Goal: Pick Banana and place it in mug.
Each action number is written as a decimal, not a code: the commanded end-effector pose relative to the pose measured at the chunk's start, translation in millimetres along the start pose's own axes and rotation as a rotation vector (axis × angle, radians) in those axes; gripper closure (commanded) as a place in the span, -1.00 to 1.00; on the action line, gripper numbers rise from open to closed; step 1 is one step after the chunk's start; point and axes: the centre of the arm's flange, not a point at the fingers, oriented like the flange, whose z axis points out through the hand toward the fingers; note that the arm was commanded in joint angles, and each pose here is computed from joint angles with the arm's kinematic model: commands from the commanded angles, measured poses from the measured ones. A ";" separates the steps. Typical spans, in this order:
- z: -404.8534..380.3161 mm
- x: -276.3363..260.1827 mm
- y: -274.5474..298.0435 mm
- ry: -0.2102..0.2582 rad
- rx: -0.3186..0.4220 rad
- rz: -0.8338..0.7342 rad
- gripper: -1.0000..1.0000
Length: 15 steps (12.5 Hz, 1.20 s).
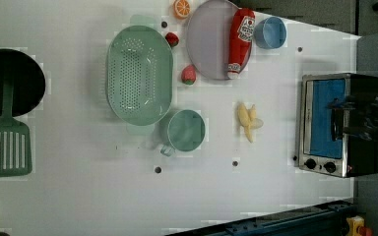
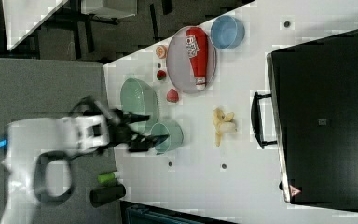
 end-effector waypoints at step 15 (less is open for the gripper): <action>275.9 -16.2 -6.7 -0.121 -0.058 -0.585 -1.00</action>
